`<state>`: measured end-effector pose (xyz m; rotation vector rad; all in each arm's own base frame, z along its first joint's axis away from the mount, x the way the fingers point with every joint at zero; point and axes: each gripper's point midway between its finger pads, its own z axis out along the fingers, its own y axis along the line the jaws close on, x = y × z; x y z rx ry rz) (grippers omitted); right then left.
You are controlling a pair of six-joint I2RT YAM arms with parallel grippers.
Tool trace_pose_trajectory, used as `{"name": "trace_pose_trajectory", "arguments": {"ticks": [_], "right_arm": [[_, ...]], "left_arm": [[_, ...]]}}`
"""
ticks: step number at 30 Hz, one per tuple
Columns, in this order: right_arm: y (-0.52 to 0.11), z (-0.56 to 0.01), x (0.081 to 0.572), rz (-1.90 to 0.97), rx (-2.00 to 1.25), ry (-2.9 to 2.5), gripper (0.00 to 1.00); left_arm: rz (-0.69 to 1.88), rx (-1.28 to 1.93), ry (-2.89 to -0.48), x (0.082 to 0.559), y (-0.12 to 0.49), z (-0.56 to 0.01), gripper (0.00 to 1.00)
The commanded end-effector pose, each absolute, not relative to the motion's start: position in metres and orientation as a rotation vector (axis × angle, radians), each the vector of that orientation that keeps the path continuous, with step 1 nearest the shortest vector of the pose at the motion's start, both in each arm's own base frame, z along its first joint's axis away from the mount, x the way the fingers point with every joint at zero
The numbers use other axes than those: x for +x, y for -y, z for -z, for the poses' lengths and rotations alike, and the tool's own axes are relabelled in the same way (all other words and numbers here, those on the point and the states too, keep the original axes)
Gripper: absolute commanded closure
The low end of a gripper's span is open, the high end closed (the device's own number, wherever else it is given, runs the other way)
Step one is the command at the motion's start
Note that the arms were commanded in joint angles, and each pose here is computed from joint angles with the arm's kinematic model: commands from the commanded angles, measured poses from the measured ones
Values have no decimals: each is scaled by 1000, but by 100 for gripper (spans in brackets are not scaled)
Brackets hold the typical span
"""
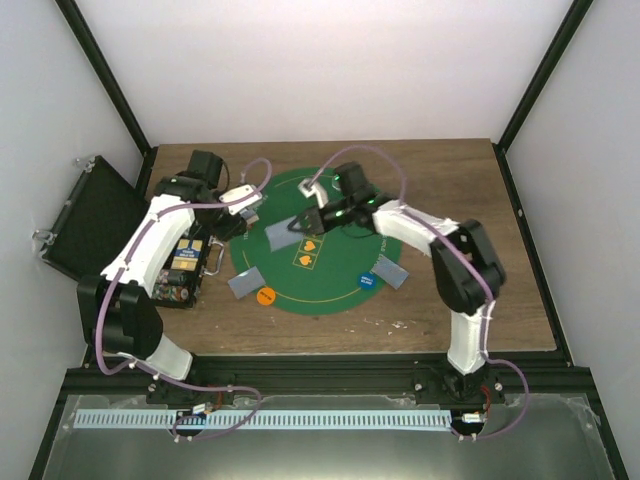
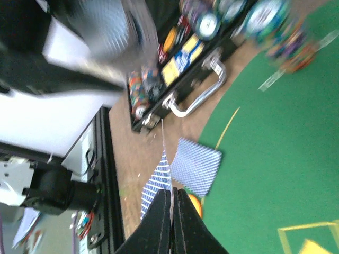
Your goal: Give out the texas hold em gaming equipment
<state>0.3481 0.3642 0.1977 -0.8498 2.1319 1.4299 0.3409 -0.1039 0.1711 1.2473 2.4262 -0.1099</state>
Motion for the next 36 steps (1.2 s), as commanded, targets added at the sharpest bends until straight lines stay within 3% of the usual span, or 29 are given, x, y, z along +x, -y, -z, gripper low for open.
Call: {"name": "trace_pose_trajectory", "arguments": {"ticks": [1,13,36], "right_arm": [[-418,-172,316,-1623,-960,-2132,99],[-492,-109,297,-1726,-1162,-2154,99],[-505,-41,293,-1700,-1148,-2308,99]], "left_arm": [[14,1123,-2396,356,87,-201,53],[-19,1033,-2415,361,70,-208,53],[-8,1047,-2421,359,71,-204,53]]}}
